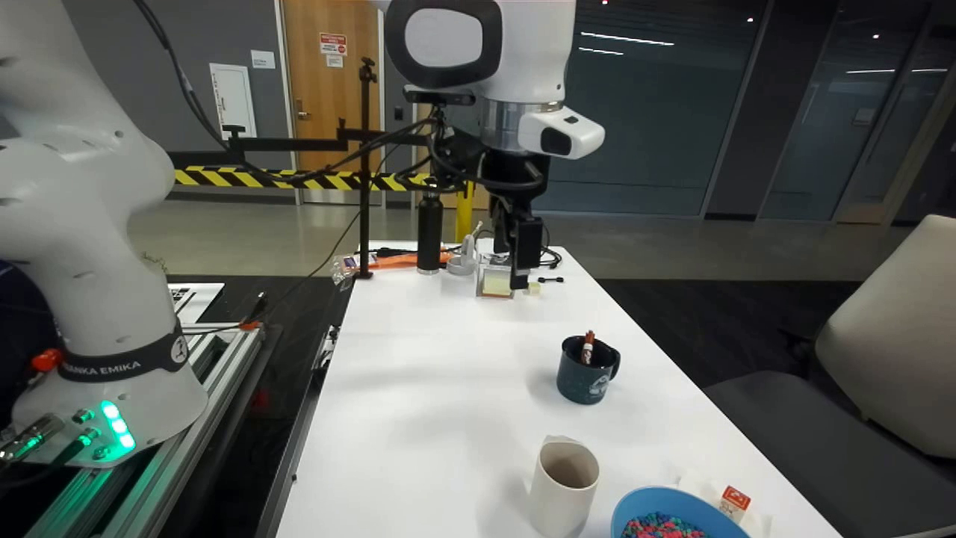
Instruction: Remove the marker from the cup and put it on the table
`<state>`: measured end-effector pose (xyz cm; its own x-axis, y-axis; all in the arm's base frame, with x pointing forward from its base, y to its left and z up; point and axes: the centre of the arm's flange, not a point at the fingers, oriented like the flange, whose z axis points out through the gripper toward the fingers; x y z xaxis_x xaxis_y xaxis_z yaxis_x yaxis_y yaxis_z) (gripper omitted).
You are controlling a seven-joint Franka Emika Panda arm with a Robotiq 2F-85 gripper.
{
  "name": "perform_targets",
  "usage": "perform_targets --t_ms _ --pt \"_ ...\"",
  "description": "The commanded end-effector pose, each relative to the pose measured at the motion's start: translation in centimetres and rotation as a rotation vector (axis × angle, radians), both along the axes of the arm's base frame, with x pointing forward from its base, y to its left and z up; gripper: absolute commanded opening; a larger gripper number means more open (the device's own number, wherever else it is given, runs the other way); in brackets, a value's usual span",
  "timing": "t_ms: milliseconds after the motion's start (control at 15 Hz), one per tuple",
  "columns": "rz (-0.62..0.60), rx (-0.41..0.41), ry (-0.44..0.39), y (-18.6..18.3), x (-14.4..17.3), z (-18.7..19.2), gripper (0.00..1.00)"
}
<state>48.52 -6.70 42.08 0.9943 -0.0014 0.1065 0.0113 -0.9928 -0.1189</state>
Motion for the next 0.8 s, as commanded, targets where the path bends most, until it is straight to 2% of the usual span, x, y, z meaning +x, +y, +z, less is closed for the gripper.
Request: perform_targets --t_ms 0,400,733 --pt "0.011 0.001 0.004 1.3 3.1 0.0 1.0" --pt "0.06 -0.005 0.009 3.6 5.0 -0.8 1.0" --pt "0.07 0.001 0.031 4.0 4.2 -1.9 1.0"
